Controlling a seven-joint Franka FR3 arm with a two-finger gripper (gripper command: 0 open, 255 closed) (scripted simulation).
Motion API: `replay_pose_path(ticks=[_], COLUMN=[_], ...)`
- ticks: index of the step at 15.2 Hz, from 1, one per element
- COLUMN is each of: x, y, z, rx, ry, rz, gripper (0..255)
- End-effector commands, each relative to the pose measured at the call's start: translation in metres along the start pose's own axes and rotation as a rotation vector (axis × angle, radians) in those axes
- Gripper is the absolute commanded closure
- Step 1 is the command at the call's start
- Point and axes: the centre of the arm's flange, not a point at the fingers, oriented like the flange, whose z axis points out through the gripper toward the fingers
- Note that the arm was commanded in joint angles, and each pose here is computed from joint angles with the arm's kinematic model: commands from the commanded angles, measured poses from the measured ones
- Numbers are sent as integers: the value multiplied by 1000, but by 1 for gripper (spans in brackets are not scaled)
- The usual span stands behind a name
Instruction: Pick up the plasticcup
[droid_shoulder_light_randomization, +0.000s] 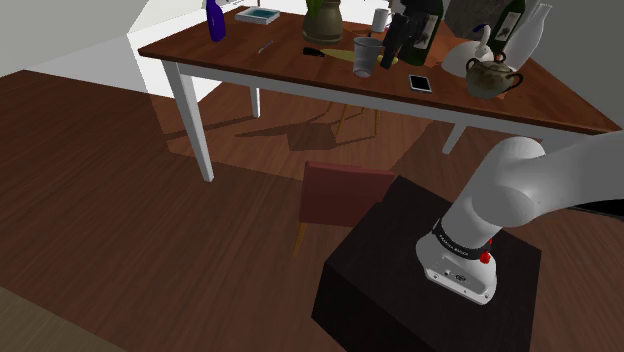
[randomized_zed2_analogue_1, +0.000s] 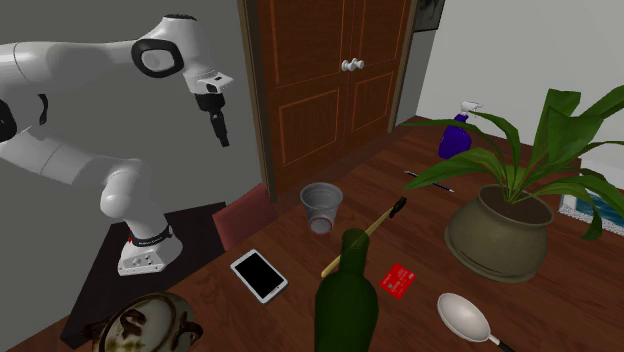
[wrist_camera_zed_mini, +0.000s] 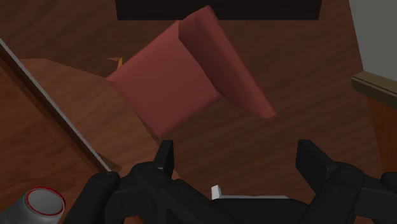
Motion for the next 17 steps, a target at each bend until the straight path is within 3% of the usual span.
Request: replay_pose_path(ticks=[1,17], x=[0,128], y=[0,167], z=[0,39], rx=[0,14], ry=[0,-14], rz=[0,-59], gripper=[0,0])
